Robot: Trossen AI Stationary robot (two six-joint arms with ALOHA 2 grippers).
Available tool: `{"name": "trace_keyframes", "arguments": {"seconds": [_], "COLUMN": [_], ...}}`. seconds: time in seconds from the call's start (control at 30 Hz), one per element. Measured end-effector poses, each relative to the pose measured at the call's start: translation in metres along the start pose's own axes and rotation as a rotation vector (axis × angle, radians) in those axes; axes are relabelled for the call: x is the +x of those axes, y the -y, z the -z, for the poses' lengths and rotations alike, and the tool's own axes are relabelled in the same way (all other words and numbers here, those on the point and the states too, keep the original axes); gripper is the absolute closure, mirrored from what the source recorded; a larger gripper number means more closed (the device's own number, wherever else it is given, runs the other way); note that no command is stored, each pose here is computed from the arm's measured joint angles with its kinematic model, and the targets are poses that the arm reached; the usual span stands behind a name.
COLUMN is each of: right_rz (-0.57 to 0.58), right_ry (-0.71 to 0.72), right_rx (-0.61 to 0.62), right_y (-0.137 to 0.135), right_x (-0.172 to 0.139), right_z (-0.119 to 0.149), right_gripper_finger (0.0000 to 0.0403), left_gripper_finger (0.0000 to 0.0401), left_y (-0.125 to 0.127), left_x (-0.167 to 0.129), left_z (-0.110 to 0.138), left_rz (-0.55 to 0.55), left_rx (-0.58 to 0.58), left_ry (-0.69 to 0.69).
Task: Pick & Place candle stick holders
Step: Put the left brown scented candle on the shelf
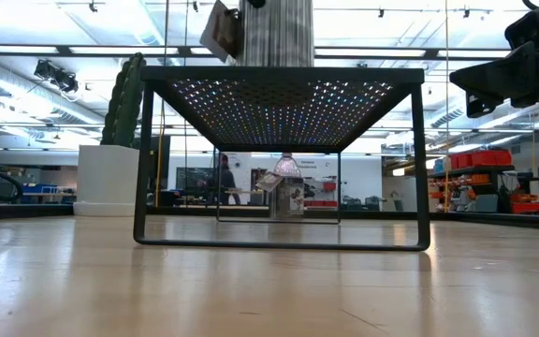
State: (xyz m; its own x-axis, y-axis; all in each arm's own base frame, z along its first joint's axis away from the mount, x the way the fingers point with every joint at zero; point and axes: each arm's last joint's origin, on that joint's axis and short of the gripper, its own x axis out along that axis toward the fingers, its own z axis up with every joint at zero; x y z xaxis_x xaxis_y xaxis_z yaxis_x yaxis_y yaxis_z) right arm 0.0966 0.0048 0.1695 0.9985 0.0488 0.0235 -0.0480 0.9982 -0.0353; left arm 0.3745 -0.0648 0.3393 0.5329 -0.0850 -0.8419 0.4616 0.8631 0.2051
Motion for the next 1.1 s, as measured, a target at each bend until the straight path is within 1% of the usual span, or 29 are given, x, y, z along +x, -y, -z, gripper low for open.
{"name": "trace_keyframes", "arguments": {"seconds": [0.37, 0.57, 0.7, 0.9, 1.1], "right_rz": [0.0, 0.0, 0.0, 0.0, 0.0], "right_ry": [0.0, 0.0, 0.001, 0.0, 0.0], "right_rx": [0.0, 0.0, 0.0, 0.0, 0.0], "right_y": [0.0, 0.0, 0.0, 0.0, 0.0], "right_x": [0.0, 0.0, 0.0, 0.0, 0.0], "right_z": [0.0, 0.0, 0.0, 0.0, 0.0], "right_gripper_finger": [0.038, 0.038, 0.038, 0.038, 0.038], "left_gripper_finger": [0.0003, 0.0002, 0.0002, 0.0002, 0.0002], "left_y": [0.0, -0.001, 0.0, 0.0, -0.004], "left_x": [0.0, -0.004, -0.004, -0.004, -0.021], "left_z": [0.0, -0.002, -0.003, -0.003, -0.013], "left_rz": [0.0, -0.009, 0.014, 0.016, -0.007], "left_rx": [0.0, -0.004, -0.007, -0.007, -0.005], "left_ry": [0.0, 0.034, 0.042, 0.042, 0.099]}}
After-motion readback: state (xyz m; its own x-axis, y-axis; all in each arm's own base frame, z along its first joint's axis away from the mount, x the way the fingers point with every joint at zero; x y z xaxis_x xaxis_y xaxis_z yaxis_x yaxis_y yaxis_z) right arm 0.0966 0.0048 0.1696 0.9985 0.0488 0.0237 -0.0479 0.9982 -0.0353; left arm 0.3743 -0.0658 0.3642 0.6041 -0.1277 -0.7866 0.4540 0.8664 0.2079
